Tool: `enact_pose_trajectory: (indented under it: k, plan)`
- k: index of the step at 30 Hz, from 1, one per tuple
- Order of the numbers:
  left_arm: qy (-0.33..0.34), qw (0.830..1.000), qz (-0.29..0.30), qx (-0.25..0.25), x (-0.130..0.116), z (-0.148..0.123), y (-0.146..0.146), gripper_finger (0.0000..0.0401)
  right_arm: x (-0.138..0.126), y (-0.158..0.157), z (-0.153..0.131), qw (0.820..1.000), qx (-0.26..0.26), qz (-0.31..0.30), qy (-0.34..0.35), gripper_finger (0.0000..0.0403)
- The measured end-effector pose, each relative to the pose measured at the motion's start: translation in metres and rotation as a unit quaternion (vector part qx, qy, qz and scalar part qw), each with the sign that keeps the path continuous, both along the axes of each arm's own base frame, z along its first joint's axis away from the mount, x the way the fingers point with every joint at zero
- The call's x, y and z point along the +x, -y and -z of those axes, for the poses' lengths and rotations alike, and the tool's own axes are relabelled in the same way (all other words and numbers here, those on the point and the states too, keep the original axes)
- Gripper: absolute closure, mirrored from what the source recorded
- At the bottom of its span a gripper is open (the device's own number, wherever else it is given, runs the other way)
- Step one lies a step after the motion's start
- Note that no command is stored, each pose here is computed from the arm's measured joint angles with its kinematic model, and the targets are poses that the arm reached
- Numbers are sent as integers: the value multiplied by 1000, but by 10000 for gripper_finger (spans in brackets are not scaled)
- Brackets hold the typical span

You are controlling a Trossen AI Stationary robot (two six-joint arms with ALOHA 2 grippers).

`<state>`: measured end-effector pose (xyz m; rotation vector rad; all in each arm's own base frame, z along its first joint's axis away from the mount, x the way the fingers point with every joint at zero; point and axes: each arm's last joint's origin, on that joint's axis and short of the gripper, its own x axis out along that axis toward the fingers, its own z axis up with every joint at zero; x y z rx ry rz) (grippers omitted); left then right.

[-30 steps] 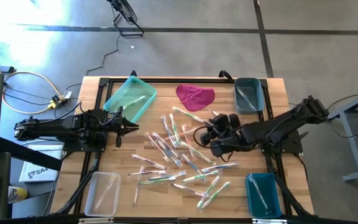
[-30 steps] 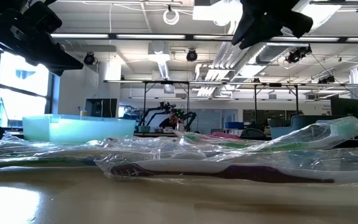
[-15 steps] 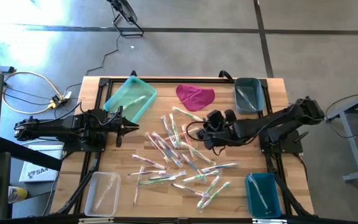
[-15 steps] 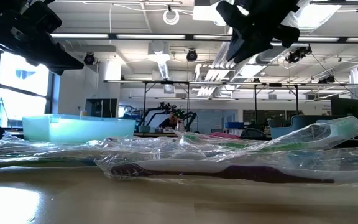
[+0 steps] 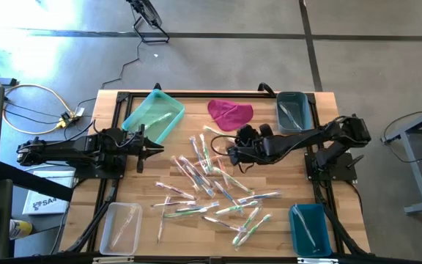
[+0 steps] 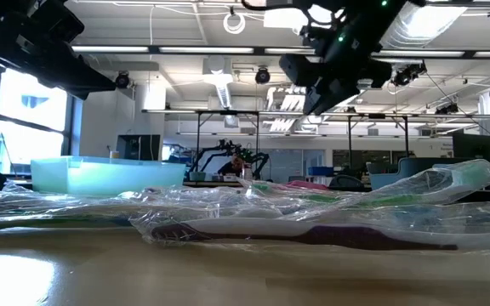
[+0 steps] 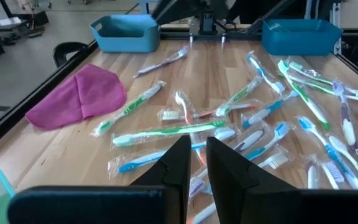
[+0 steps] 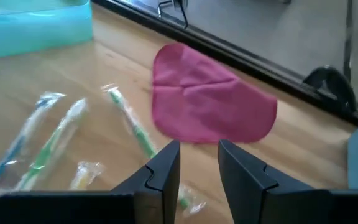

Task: Pick & Place Toothbrushes
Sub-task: Put the green toothbrush to the green bin

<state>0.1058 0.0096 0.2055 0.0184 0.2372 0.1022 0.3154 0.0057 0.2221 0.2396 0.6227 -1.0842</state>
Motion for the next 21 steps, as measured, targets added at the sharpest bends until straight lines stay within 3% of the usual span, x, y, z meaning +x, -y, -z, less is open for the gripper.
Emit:
enact_pose_trajectory:
  k: [10, 17, 21]
  plan:
    - [2, 1000, -3, -14, 0, 0, 0, 351, 2, 55, 9, 980, 167, -83, -68, 302]
    - [2, 1000, -2, -17, 0, 0, 0, 351, 3, 83, 6, 977, 164, -121, -67, 302]
    - [3, 1000, -5, -25, 0, 0, 0, 351, 4, 90, 6, 965, 188, -172, -61, 302]
